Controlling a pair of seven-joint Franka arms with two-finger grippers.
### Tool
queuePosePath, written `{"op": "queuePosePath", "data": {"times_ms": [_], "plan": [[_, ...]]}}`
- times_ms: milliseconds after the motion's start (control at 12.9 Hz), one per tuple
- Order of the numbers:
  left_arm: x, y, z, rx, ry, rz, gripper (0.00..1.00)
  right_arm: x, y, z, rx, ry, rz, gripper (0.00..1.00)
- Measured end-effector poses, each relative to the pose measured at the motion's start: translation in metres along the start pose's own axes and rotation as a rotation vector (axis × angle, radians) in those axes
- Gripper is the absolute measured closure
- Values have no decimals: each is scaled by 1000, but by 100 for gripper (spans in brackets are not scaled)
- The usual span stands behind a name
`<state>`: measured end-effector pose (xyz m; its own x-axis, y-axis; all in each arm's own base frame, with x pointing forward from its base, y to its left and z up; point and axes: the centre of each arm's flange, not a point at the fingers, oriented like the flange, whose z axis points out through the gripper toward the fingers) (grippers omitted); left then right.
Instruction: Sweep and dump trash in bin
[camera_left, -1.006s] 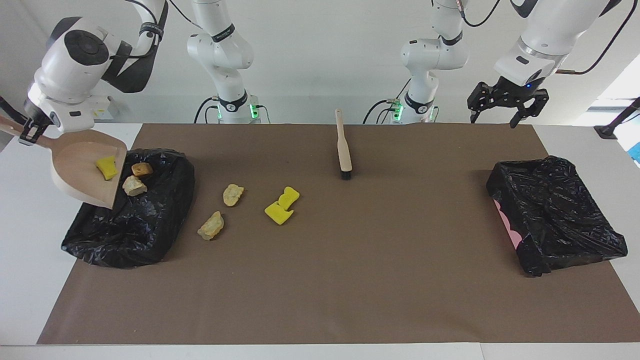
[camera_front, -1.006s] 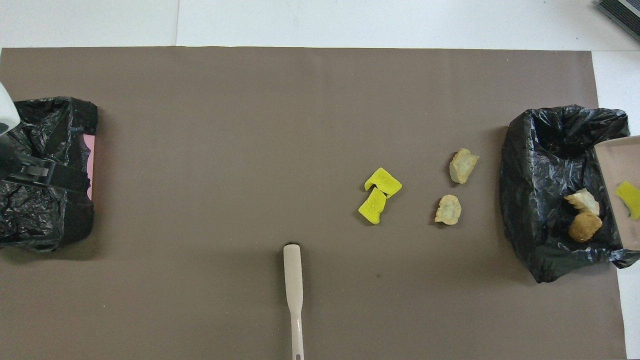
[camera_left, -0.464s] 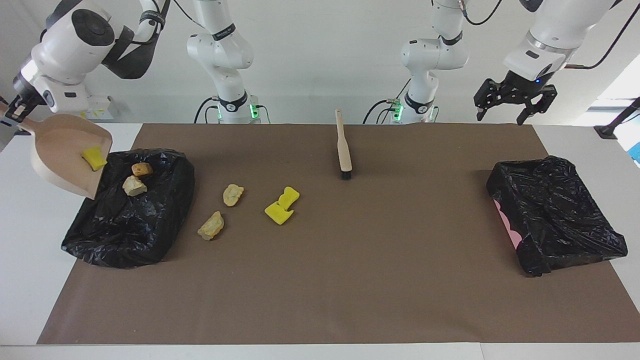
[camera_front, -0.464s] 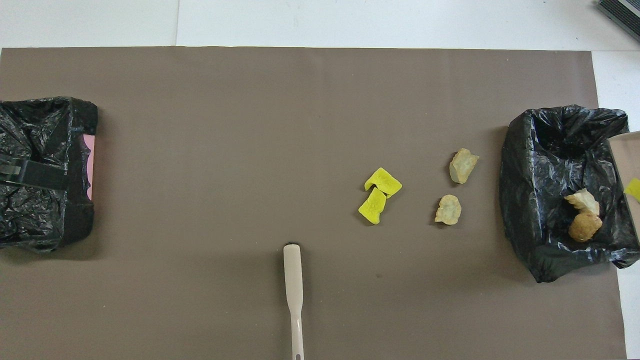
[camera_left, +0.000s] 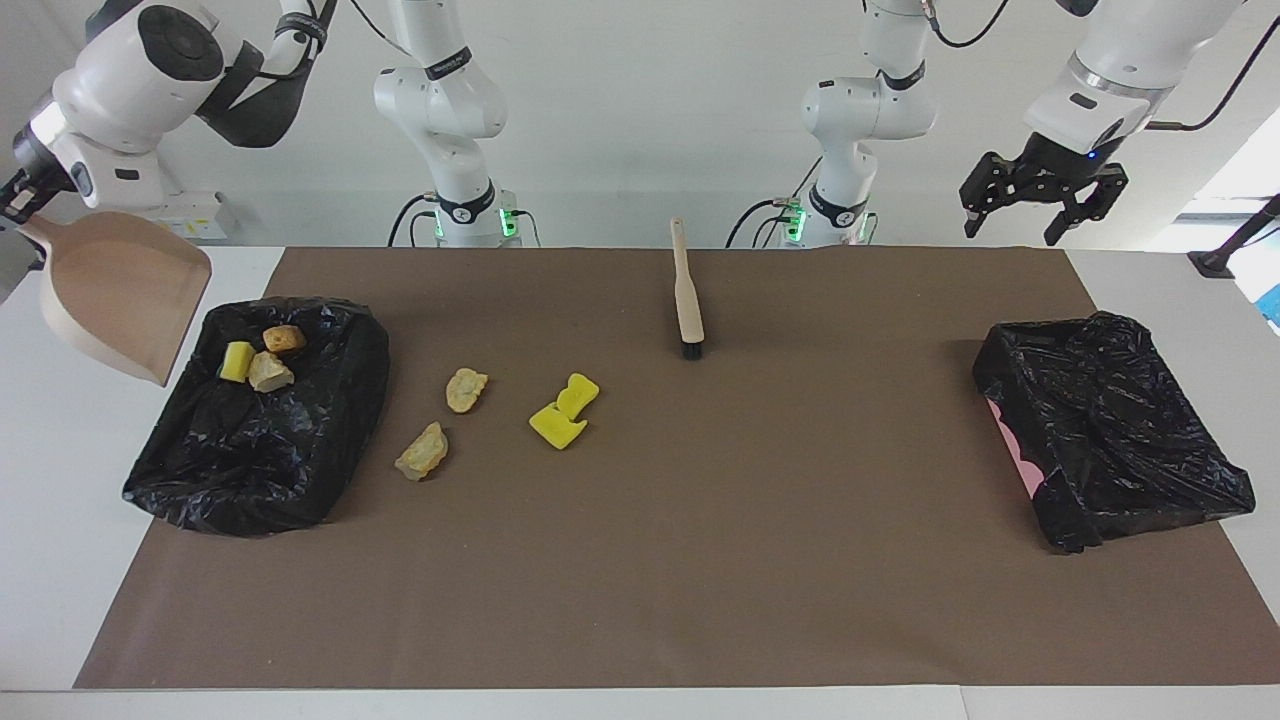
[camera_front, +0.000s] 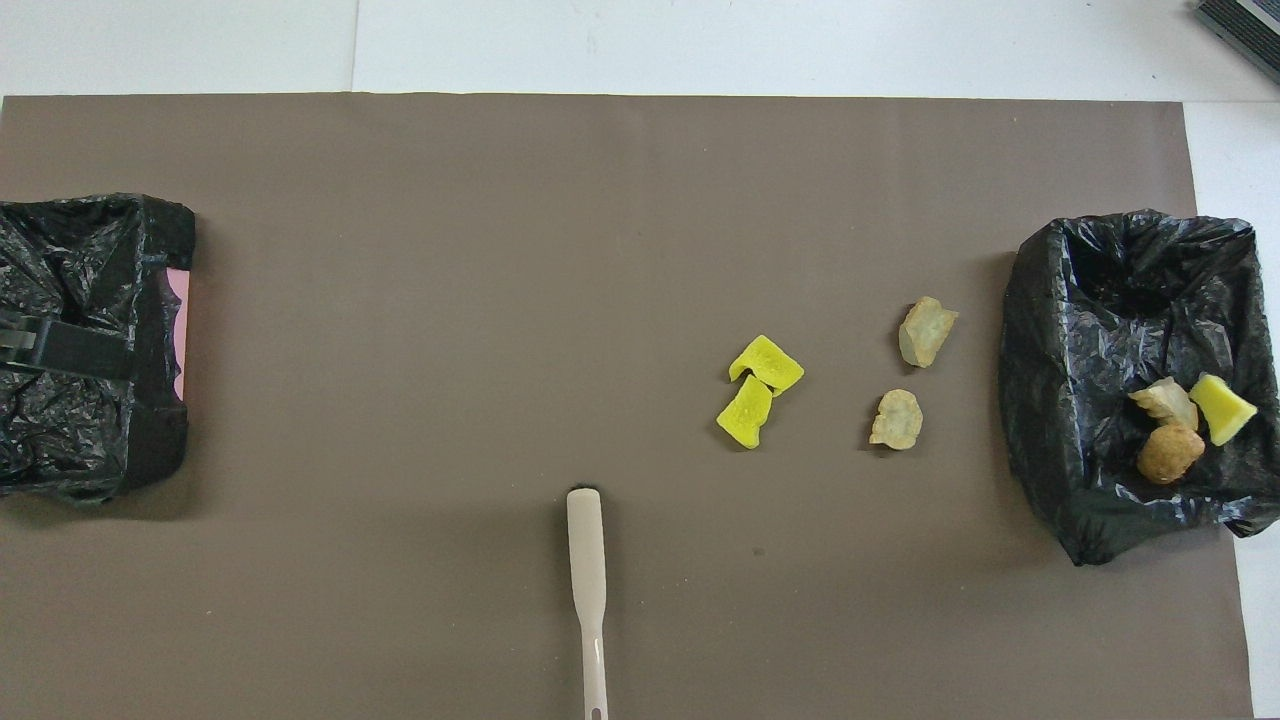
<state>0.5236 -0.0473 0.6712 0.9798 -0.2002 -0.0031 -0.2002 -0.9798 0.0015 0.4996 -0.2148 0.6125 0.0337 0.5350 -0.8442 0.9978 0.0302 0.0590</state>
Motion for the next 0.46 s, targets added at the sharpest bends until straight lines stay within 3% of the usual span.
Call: {"op": "queuePosePath", "data": {"times_ms": [309, 464], "plan": [[0, -1, 0, 0, 0, -2, 0, 39, 9, -21, -15, 159, 7, 68], [0, -2, 0, 0, 0, -4, 0, 60, 13, -38, -10, 279, 21, 68]]}}
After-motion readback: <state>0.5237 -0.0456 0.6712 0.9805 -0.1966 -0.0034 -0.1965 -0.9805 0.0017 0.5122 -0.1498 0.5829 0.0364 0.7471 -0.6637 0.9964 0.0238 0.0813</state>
